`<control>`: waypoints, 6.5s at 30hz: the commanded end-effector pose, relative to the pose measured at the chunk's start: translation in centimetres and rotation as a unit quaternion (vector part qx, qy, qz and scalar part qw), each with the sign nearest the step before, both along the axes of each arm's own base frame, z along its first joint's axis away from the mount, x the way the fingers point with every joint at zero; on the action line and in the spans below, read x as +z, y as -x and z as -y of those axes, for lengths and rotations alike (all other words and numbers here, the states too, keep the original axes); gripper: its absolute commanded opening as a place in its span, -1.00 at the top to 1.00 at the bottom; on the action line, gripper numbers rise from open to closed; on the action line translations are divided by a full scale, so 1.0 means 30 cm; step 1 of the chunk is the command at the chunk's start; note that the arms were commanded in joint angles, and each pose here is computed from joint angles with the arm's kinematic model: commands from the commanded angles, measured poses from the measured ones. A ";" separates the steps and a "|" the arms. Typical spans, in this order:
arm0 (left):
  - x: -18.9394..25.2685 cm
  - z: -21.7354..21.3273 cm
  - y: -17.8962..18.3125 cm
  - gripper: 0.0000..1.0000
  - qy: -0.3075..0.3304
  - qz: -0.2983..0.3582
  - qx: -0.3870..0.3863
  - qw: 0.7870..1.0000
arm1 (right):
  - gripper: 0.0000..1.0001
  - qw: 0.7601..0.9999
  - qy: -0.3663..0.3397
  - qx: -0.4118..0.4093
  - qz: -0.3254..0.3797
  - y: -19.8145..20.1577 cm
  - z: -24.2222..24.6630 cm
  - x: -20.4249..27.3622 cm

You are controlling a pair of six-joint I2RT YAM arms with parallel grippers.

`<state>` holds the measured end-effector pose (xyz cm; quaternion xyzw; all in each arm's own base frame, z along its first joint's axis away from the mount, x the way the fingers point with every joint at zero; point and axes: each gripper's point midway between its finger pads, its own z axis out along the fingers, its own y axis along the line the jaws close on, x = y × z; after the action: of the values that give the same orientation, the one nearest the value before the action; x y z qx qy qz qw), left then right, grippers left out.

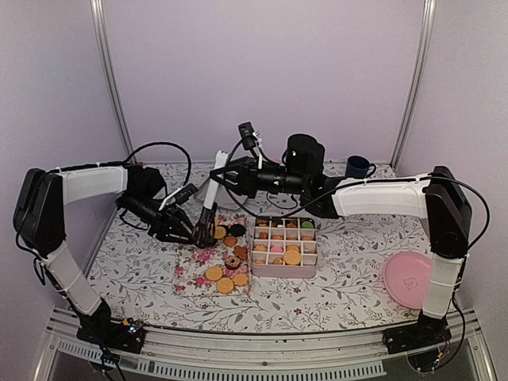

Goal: Pack the cookies
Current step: Pass from the right arm to the left, then pass from the left arm to the right, then adjust the fake cookies in the empty pocket of the box.

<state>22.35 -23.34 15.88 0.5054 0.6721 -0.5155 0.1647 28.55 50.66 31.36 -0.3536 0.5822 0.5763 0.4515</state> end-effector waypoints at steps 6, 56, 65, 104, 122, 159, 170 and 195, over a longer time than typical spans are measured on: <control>0.013 0.022 0.001 1.00 0.007 -0.004 -0.015 1.000 | 0.37 0.999 -0.035 -0.001 0.020 0.010 -0.032 0.066; 0.056 0.062 -0.043 1.00 -0.070 0.103 -0.013 0.992 | -0.40 0.992 -0.034 0.109 -0.052 0.013 0.065 -0.083; 0.038 0.053 -0.019 1.00 -0.073 0.095 -0.022 0.993 | -0.45 0.988 -0.028 0.140 -0.066 0.011 0.102 -0.079; 0.013 0.047 -0.099 1.00 -0.125 0.147 -0.002 0.981 | -0.12 0.983 0.085 0.157 -0.028 0.066 0.013 -0.192; -0.009 0.022 -0.175 0.17 -0.154 0.168 0.058 0.972 | 0.15 0.992 0.101 0.025 0.069 0.059 0.133 -0.070; 0.038 -0.158 -0.263 -0.61 -0.151 0.146 0.147 0.967 | -0.08 0.958 0.263 -0.114 -0.018 0.116 0.643 -0.239; 0.001 -0.147 -0.238 -0.49 -0.147 0.124 0.124 0.974 | 0.05 0.962 0.246 -0.120 -0.006 0.072 0.620 -0.152; -0.032 -0.144 -0.208 -0.32 -0.144 0.104 0.104 0.979 | 0.56 0.979 0.191 -0.074 0.016 -0.011 0.472 0.072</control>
<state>29.27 -18.80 15.37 0.4998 0.7721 -0.3233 0.2225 28.79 35.99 30.56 -0.4048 0.7195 0.3864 0.4113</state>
